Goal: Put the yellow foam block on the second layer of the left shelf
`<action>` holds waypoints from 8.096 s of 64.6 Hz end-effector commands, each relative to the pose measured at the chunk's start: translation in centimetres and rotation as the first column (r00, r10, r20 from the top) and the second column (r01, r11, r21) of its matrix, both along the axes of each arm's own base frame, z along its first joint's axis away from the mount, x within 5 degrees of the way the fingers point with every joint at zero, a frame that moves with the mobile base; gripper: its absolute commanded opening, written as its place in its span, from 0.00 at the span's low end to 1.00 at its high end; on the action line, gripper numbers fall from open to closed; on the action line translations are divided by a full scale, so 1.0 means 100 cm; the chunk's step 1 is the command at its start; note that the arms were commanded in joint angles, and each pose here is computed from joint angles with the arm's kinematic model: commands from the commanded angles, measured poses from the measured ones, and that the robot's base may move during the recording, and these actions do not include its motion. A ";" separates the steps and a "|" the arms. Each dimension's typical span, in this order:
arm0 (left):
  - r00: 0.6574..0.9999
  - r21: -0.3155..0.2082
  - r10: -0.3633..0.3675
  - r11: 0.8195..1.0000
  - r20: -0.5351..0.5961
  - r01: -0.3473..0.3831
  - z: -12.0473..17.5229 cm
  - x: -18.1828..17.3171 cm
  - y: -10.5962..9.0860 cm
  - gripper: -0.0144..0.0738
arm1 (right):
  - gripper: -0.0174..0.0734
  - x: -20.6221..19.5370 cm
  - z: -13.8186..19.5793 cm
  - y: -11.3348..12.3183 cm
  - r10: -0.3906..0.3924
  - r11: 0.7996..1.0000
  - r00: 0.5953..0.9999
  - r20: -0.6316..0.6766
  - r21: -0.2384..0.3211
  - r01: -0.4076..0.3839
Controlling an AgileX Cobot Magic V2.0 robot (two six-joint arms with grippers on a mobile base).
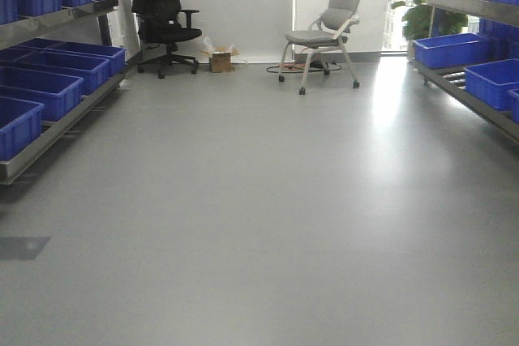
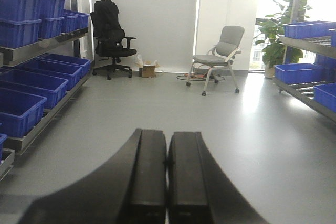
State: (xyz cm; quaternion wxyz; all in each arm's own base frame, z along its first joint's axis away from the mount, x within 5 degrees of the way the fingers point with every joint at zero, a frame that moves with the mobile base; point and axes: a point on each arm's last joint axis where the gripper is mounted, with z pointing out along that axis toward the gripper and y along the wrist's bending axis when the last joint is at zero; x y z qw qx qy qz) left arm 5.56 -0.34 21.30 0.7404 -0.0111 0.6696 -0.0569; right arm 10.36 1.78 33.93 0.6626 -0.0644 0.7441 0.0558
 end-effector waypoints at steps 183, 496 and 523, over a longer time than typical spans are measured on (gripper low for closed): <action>0.997 -0.012 -0.015 1.000 0.079 0.016 0.000 -0.001 -0.001 0.32 | 0.63 -0.001 0.018 -0.001 -0.007 1.000 0.993 0.117 0.012 0.006; 0.997 -0.012 -0.015 1.000 0.079 0.016 0.000 -0.001 -0.001 0.32 | 0.25 -0.051 -0.121 -0.016 -0.130 0.991 0.947 0.293 0.001 0.136; 0.997 -0.012 -0.015 1.000 0.079 0.016 0.000 -0.001 -0.001 0.32 | 0.25 -0.051 -0.121 -0.016 -0.130 0.991 0.947 0.293 0.001 0.136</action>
